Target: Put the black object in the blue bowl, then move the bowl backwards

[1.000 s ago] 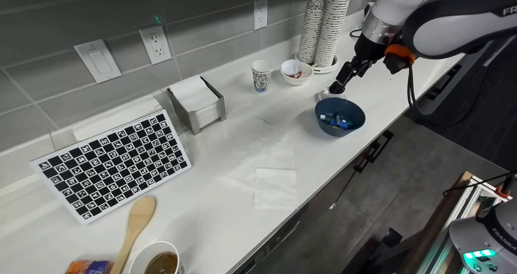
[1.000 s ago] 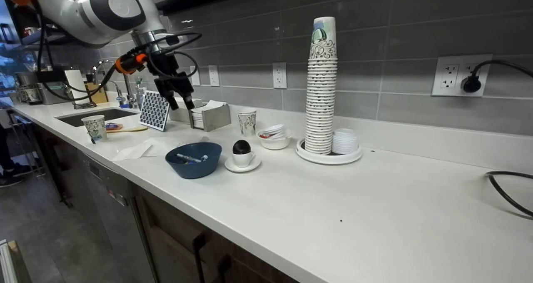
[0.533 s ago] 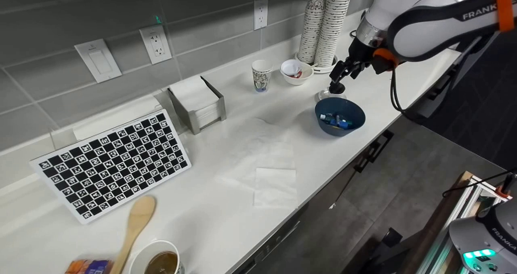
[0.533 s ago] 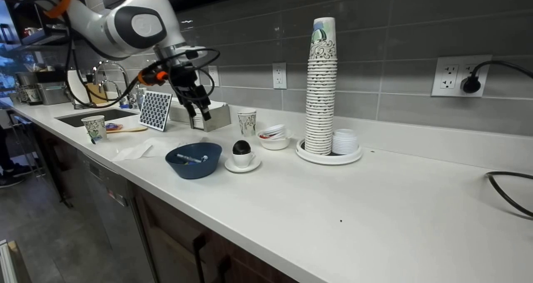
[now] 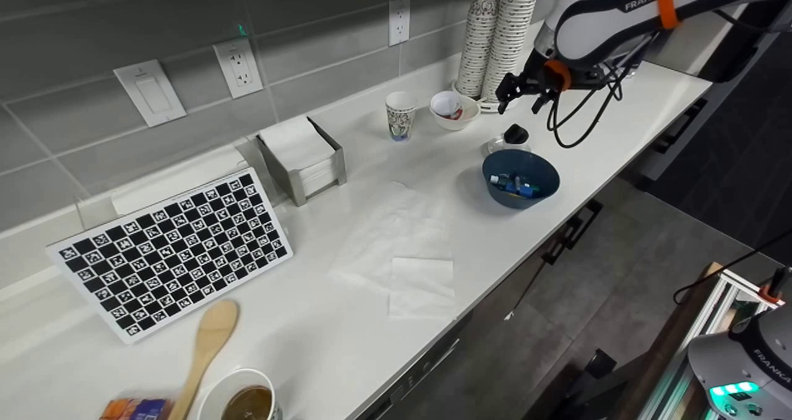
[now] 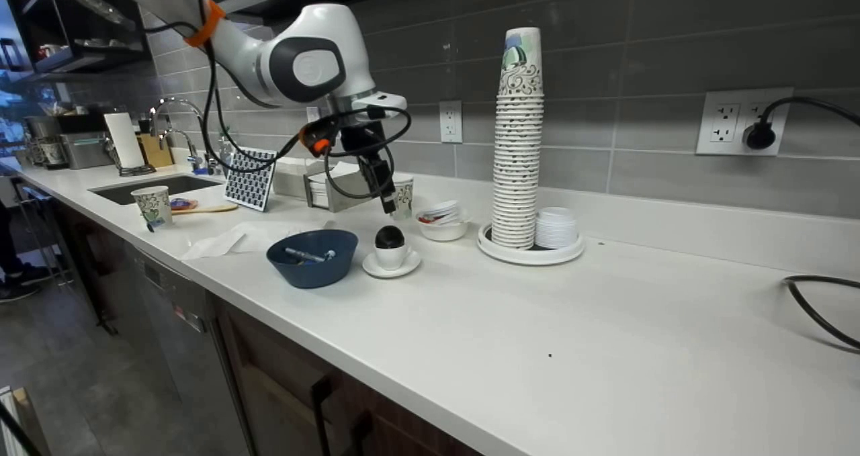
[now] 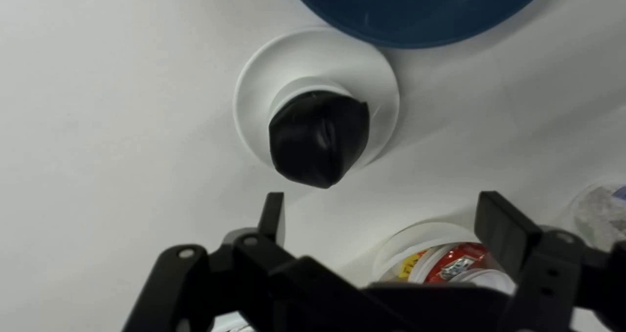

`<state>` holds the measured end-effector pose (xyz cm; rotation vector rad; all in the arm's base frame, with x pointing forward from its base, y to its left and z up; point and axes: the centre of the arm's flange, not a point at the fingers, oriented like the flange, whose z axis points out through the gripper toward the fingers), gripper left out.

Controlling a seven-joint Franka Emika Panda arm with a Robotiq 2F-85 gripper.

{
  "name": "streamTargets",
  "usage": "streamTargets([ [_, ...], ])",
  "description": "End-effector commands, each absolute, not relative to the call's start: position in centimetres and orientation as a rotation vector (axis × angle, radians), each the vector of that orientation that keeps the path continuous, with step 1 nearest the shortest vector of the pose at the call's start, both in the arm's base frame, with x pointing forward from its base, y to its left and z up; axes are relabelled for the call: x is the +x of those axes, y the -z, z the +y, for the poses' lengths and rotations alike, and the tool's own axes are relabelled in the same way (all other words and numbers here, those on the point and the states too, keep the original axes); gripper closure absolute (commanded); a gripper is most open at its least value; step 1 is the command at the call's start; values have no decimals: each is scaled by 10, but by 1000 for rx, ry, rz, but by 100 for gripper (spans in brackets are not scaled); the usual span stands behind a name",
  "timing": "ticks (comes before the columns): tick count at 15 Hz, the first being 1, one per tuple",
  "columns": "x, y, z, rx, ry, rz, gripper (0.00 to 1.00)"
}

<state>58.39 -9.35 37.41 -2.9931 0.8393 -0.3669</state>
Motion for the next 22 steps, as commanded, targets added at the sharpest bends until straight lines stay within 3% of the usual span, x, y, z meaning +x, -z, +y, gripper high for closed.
streamTargets([
  [1,616,-356,-106,-2968,315,1011,0],
  [7,621,-331,-113,-2980,160,1117,4],
  [11,622,-328,-111,-2991,68,1141,14],
  [12,623,-328,-110,-2993,58,1147,31],
  [13,623,-328,-110,-2994,47,1154,39],
  [22,623,-336,-110,-3011,13,1176,98],
])
